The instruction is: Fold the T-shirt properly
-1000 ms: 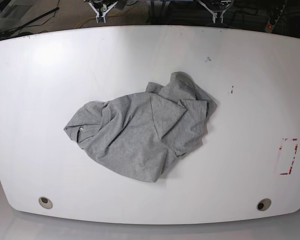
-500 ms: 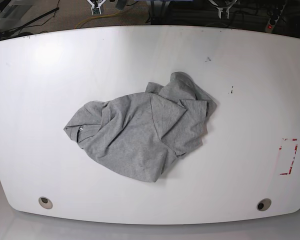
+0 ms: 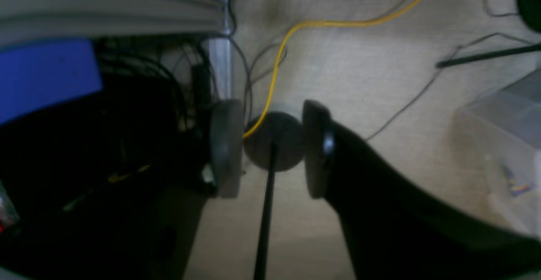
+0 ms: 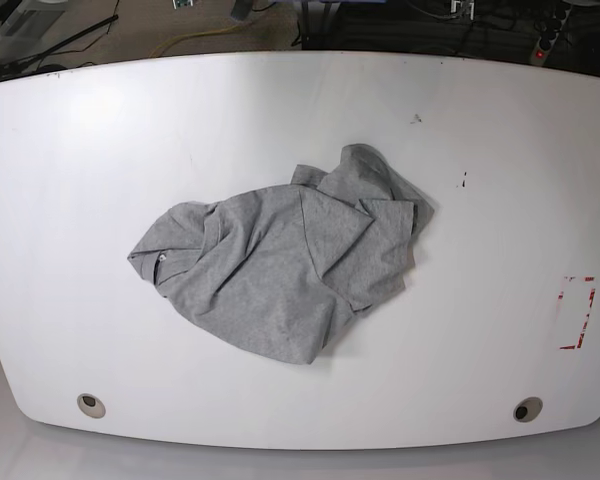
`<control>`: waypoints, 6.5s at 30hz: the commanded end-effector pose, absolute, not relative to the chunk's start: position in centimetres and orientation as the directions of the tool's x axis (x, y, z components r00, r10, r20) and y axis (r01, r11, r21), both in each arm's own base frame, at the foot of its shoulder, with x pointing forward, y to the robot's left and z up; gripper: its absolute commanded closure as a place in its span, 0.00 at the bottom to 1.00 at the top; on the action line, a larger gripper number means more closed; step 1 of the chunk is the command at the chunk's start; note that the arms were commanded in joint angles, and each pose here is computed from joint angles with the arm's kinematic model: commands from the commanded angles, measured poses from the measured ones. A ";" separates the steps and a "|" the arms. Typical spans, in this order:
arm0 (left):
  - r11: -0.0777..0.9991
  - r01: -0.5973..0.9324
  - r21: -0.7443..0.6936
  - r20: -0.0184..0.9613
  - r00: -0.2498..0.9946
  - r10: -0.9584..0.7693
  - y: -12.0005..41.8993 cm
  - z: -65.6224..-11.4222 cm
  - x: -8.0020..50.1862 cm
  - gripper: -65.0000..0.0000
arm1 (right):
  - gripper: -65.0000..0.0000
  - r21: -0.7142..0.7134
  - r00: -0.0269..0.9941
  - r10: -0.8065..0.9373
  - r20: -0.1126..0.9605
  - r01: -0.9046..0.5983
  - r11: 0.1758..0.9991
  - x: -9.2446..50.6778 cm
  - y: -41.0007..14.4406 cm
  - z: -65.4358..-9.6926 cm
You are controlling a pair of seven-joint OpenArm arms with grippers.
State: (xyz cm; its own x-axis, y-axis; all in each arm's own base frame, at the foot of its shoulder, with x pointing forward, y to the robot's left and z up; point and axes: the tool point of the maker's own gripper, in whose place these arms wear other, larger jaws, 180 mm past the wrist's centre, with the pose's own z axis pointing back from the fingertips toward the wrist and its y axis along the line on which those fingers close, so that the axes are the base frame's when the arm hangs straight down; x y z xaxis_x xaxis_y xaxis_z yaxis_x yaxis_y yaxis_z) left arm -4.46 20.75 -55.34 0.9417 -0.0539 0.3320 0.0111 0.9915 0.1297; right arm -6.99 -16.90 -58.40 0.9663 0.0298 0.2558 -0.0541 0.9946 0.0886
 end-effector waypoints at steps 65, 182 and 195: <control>0.988 0.120 0.094 0.917 0.377 -0.133 17.8 -32.5 17.9 0.30 | 0.40 0.175 0.603 0.031 0.797 -0.281 0.944 16.7 -13.8 -35.9; 0.822 0.562 0.086 0.832 0.413 -0.370 4.0 -38.8 23.3 0.30 | 1.00 -0.346 0.049 0.409 0.911 -0.447 0.825 44.2 -15.8 -9.8; 0.814 0.574 0.093 0.821 0.418 -0.389 3.4 -40.6 26.6 0.32 | 1.00 -0.340 0.056 0.404 0.913 -0.444 0.829 44.2 -16.1 -9.9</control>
State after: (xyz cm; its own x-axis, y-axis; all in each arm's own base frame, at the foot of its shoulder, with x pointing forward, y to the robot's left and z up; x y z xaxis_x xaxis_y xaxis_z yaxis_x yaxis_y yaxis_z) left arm 25.91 3.70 -41.00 0.4381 -0.3987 0.8057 0.5710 0.8157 0.0932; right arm 43.97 -15.85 -12.43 0.1231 0.4169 0.9006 -0.4651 0.8259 -0.3188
